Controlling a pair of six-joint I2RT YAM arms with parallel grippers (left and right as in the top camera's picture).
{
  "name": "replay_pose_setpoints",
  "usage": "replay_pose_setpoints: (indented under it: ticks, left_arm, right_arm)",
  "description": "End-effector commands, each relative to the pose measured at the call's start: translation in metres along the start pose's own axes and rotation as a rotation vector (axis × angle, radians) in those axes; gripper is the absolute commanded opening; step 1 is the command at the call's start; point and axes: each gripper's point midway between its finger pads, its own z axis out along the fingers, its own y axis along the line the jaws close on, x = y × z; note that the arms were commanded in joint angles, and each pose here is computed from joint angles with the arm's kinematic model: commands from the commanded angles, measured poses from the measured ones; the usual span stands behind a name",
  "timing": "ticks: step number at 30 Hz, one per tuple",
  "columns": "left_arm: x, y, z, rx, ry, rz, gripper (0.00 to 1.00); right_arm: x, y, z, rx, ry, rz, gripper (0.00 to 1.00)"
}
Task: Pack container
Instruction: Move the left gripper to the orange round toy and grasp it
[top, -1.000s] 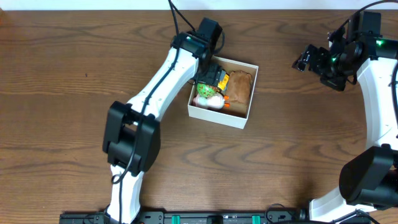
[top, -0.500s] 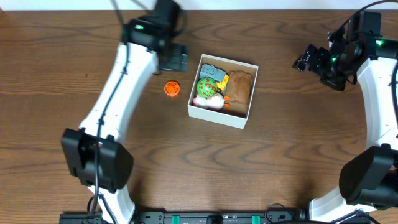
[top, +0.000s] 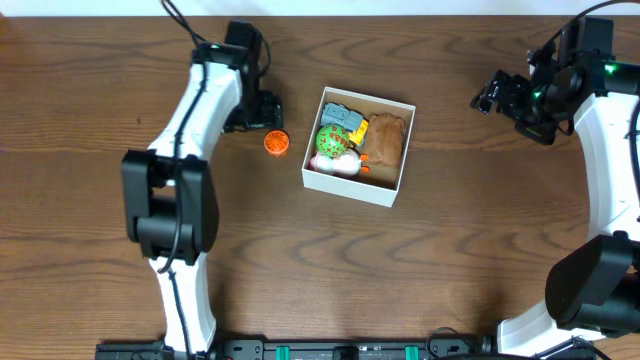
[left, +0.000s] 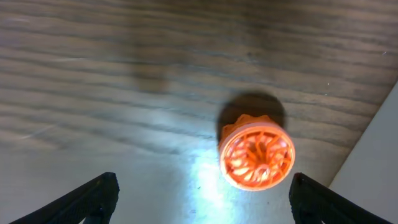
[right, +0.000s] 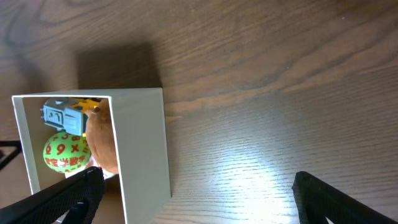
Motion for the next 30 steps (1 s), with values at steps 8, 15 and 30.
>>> replay_pose_setpoints:
  ticks: [8,15,30]
  left_arm:
    - [0.016,-0.021,0.039,-0.001,0.084,0.119,0.88]
    - [0.028,-0.037,0.056,-0.013,0.127,0.167,0.88]
    - [0.027,-0.031,0.062,-0.043,0.121,0.172,0.64]
  right_arm:
    - [0.002,0.004,0.003,0.001,0.006,-0.002,0.99]
    - [0.002,0.003,0.003,0.002,0.007,-0.001,0.99]
    - [0.007,0.002,0.003,0.007,0.024,0.004,0.99]
